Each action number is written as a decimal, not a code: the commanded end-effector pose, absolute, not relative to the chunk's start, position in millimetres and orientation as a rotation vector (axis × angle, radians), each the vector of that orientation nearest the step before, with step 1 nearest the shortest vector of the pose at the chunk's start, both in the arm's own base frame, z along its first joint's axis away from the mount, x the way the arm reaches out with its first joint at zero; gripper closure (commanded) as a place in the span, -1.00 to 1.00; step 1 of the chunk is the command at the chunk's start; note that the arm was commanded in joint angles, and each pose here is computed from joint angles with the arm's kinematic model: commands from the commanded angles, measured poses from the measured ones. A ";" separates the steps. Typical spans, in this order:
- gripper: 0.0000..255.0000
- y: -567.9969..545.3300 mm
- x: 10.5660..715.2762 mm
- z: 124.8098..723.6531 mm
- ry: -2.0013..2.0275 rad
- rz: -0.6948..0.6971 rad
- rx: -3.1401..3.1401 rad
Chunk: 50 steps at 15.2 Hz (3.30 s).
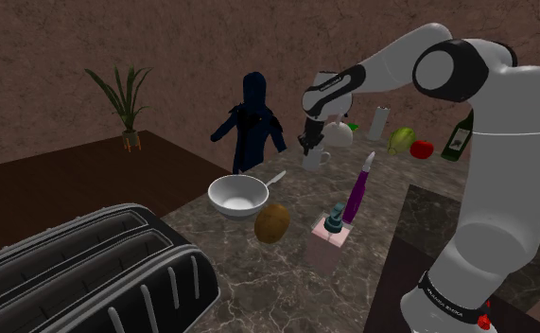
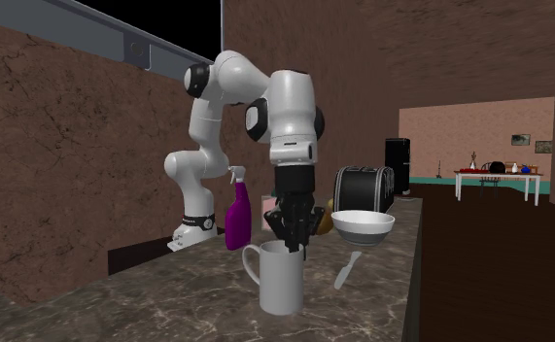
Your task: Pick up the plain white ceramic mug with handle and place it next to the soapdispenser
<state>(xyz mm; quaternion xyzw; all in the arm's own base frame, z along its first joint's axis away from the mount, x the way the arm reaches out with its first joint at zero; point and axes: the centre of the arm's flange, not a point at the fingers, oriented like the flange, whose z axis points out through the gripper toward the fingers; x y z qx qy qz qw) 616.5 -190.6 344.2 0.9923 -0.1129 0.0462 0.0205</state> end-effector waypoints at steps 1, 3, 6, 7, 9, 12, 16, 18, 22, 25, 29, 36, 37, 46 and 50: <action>1.00 -191.0 616.9 353.8 -0.350 0.144 3.077; 1.00 -191.0 616.9 364.3 -0.350 0.144 3.077; 1.00 -191.0 616.9 380.1 -0.350 0.144 3.077; 1.00 -191.0 616.9 385.4 -0.350 0.144 3.077; 1.00 -191.0 616.9 396.0 -0.350 0.144 3.077; 1.00 -191.0 616.9 411.8 -0.350 0.144 3.077; 1.00 -191.0 616.9 432.9 -0.350 0.144 3.077; 1.00 -191.0 616.9 443.5 -0.350 0.144 3.077; 1.00 -191.0 616.9 464.6 -0.350 0.144 3.077; 1.00 -191.0 616.9 480.4 -0.350 0.144 3.077; 1.00 -191.0 616.9 501.6 -0.350 0.144 3.077; 1.00 -191.0 616.9 538.5 -0.350 0.144 3.077; 1.00 -191.0 616.9 543.8 -0.350 0.144 3.077; 1.00 -191.0 616.9 591.3 -0.350 0.144 3.077; 1.00 -172.1 598.4 598.8 -0.350 0.144 3.077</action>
